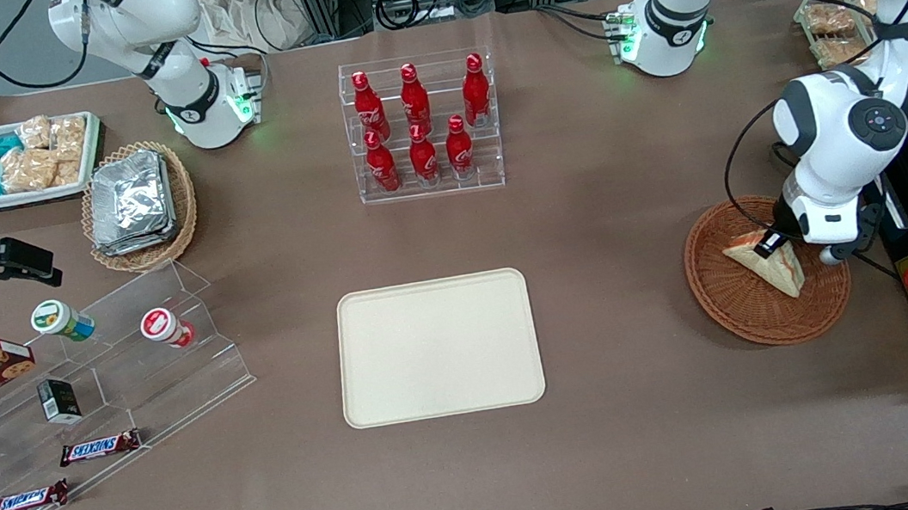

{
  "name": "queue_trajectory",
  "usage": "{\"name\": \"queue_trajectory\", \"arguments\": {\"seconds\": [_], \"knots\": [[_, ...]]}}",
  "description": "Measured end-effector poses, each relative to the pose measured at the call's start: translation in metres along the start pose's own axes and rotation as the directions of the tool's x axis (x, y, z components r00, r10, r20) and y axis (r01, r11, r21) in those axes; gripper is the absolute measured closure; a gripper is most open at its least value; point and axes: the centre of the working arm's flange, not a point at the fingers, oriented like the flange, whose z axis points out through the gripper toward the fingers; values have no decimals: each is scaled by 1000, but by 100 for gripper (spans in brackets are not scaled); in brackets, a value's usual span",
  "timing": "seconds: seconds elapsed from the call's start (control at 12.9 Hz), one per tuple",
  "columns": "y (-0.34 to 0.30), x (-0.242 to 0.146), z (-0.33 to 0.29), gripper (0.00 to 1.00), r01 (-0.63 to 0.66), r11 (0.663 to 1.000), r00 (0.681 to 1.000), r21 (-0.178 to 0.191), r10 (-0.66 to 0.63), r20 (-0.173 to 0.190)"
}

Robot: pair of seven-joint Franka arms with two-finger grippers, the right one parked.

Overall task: Place sandwich from basket to tray
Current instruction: 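Close the left gripper on the sandwich and lift it from the basket, then carry the sandwich with the left gripper over the cream tray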

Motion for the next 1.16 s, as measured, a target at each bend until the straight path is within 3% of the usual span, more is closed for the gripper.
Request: {"name": "queue_trajectory", "arguments": {"seconds": [0.39,0.62,0.77,0.85,1.16], "knots": [[36,9,-87,68,-139,990,989,24,137,60],[80,0,-130,68,-215,976,974,25,213,78],[103,-8,-149,70,-286,957,956,41,283,77],[117,-15,-160,77,-336,940,940,51,332,74],[177,-50,-201,78,-451,892,892,30,449,39]]}}
